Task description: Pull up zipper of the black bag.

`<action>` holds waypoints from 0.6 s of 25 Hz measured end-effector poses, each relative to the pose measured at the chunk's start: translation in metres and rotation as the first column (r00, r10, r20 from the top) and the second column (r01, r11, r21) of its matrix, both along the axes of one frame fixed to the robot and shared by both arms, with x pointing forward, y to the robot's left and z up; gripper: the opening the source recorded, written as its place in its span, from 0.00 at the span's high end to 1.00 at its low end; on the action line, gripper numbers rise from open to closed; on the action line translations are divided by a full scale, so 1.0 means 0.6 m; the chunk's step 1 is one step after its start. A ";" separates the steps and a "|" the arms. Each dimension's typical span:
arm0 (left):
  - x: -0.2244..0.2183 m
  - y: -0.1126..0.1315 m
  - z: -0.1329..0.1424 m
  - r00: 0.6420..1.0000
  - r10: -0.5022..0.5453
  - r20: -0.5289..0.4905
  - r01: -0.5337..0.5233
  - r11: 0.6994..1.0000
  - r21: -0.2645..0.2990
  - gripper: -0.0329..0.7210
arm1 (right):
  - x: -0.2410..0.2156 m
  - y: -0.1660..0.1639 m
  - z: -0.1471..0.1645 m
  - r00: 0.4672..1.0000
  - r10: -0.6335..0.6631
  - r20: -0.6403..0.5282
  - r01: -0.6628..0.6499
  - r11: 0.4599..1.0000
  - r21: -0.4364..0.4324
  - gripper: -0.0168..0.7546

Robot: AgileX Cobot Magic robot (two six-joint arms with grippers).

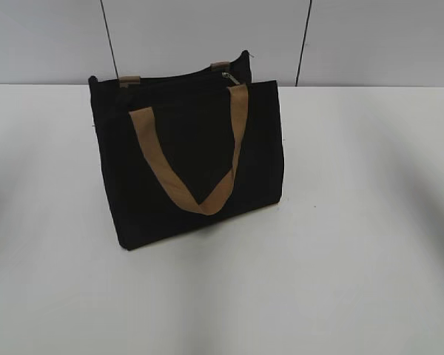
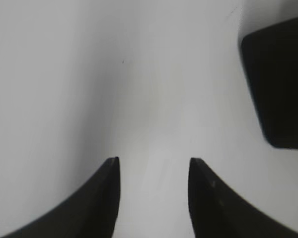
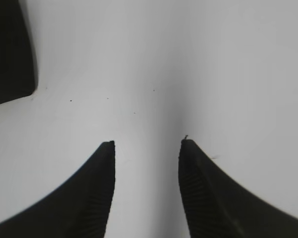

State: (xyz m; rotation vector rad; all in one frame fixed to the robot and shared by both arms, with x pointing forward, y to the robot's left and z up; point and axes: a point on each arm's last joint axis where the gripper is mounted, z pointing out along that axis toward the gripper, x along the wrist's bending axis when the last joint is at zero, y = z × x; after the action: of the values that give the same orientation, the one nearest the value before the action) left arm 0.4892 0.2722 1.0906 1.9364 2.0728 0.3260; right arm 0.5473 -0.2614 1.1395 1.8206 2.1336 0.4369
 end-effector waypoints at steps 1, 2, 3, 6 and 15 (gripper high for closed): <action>-0.006 0.001 -0.002 0.999 0.001 -0.042 -0.001 1.000 0.005 0.51 | -0.003 -0.007 0.002 1.000 -0.013 0.003 0.013 1.000 0.004 0.56; -0.012 0.002 -0.002 0.997 0.002 -0.074 -0.001 1.000 0.009 0.51 | -0.008 -0.011 0.004 1.000 -0.017 0.006 0.017 1.000 0.003 0.56; -0.017 0.002 -0.001 0.997 0.002 -0.082 -0.001 1.000 0.011 0.51 | -0.017 -0.013 0.007 1.000 -0.013 0.012 0.013 1.000 0.006 0.56; -0.043 0.007 0.011 0.998 0.002 -0.061 -0.001 1.000 0.019 0.51 | -0.068 -0.015 -0.001 1.000 -0.001 -0.006 0.002 1.000 0.020 0.56; -0.242 0.030 0.073 0.963 0.006 0.268 0.001 1.000 -0.027 0.51 | -0.294 -0.029 -0.066 1.000 0.007 0.002 -0.007 0.996 0.084 0.56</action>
State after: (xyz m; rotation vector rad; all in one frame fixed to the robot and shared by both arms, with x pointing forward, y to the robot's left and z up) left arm 0.3442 0.2905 1.1344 1.7634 1.8949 0.5269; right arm 0.3706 -0.2787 1.0998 1.8568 2.1523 0.5368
